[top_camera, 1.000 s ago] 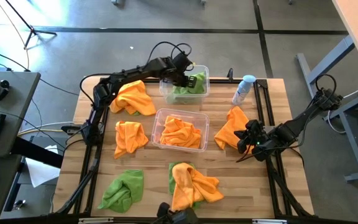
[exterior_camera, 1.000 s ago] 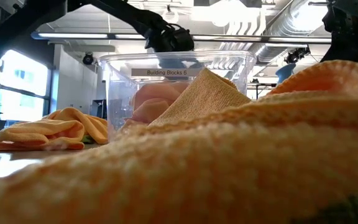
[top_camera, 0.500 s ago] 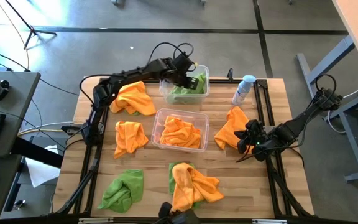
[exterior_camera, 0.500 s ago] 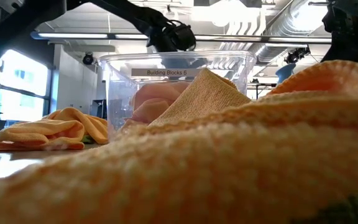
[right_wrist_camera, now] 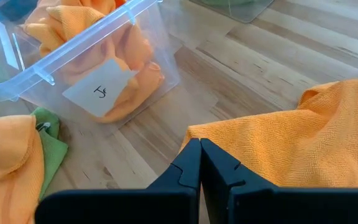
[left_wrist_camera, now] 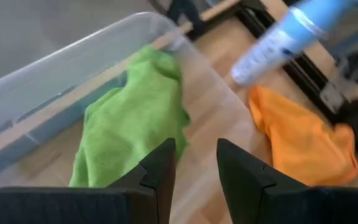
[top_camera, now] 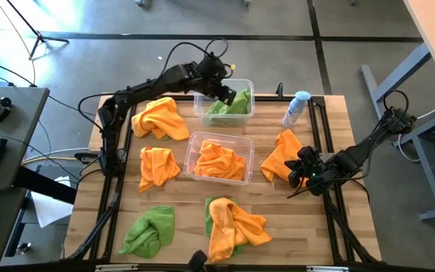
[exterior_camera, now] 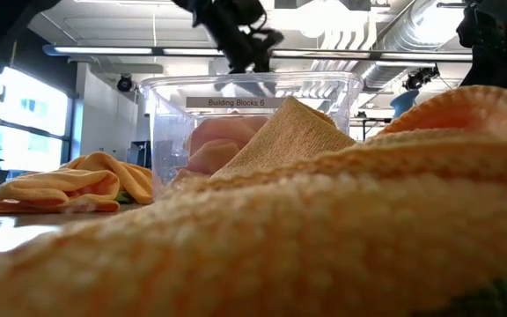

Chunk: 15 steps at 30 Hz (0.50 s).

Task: Sort microfiber towel by color & place in baskets
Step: Put the orange microfiber towel into the bottom transparent bin

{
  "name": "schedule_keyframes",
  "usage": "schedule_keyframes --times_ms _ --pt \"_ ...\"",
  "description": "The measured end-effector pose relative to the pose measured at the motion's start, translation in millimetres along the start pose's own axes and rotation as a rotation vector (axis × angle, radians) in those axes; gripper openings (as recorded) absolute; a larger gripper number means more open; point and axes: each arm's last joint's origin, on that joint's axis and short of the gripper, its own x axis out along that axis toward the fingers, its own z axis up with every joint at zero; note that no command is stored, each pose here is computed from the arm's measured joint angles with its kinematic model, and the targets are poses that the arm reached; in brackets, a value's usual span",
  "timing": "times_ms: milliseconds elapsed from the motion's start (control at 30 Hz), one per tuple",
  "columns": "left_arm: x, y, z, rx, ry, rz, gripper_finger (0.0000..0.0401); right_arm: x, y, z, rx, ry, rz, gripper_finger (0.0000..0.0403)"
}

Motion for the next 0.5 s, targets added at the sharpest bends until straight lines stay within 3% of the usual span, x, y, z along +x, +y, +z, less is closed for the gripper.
schedule_keyframes --times_ms 167,367,500 --pt "-23 -18 -13 0.083 0.044 0.011 0.0098 0 0 0 0.004 -0.001 0.004 0.0000" --pt "-41 -52 -41 0.178 0.112 0.046 0.0014 0 5 -1 0.029 0.057 0.053 0.0000" --pt "-50 -82 -60 0.281 0.107 0.017 0.0010 0 5 -2 0.018 0.110 0.067 0.0000"
